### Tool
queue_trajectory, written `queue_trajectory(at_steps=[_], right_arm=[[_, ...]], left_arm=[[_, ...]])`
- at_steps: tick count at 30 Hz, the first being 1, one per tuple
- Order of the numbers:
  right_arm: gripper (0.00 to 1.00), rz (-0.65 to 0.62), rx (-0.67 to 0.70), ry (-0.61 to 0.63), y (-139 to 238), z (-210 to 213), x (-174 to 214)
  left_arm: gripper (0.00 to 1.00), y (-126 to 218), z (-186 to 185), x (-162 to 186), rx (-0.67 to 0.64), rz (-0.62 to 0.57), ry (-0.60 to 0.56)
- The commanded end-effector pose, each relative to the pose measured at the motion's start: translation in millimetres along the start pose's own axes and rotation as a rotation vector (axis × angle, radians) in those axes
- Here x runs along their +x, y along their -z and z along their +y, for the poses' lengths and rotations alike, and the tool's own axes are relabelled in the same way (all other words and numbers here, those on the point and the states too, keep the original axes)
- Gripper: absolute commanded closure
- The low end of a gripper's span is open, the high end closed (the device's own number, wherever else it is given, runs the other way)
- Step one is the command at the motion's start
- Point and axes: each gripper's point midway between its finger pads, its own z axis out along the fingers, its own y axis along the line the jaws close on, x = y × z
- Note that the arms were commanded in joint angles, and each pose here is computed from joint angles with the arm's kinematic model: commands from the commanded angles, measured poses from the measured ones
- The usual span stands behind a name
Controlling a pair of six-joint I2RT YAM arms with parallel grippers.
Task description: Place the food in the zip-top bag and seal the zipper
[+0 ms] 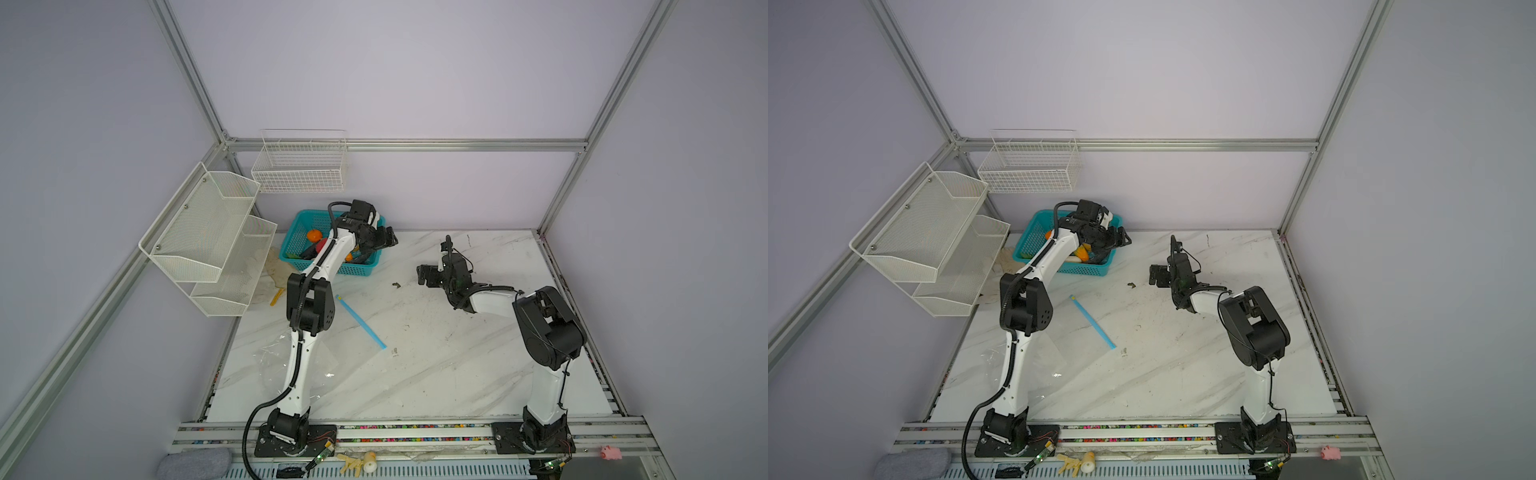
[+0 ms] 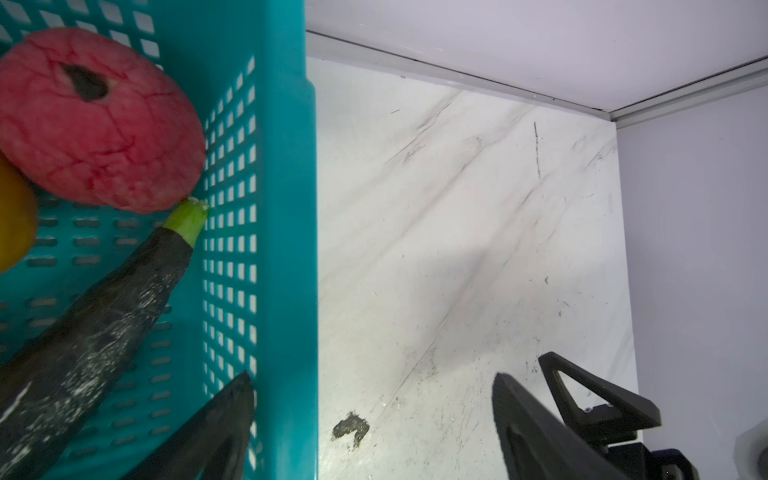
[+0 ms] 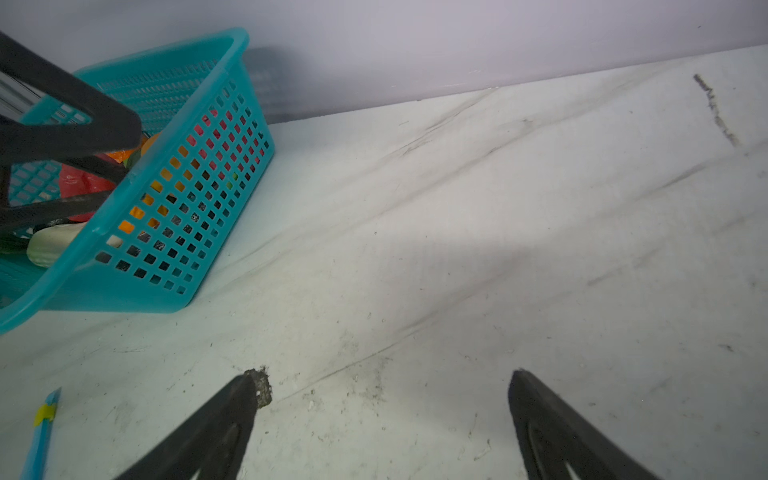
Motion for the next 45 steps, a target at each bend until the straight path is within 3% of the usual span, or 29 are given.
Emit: queue_trajectory(at_steps=[1,12,18,23,27,35,45], right_arm=[[0.03,-0.026,-0.01,-0.018,14,6,-10],[0.03,-0.046,0.001,-0.033,24,4,-14],[0.03,-0.052,-0.05,-0.094,30,15,-25],[0.05,-0.006,-0.162,-0.296,29,29,-41],[0.1,0.068,-0.213,-0.36,12,43,-47],[0.2,0.156,-0.224,-0.328,-36,60,-56],[0.29,0.215,-0.197,-0.312,-72,53,-32]], left_arm=[[0.12,9,-60,-20,0.161,-0.074,-0.041],[0.11,-10,-112,-7,0.286,-0.064,-0.036],[0.11,32,-115,-13,0.236,-0.116,-0.089],[0.09,81,-83,-17,0.076,-0.198,-0.134],[0.06,108,-60,-9,-0.014,-0.218,-0.143],[0.01,151,-8,23,-0.14,-0.221,-0.065],[0.0,204,98,17,-0.36,-0.269,0.088]])
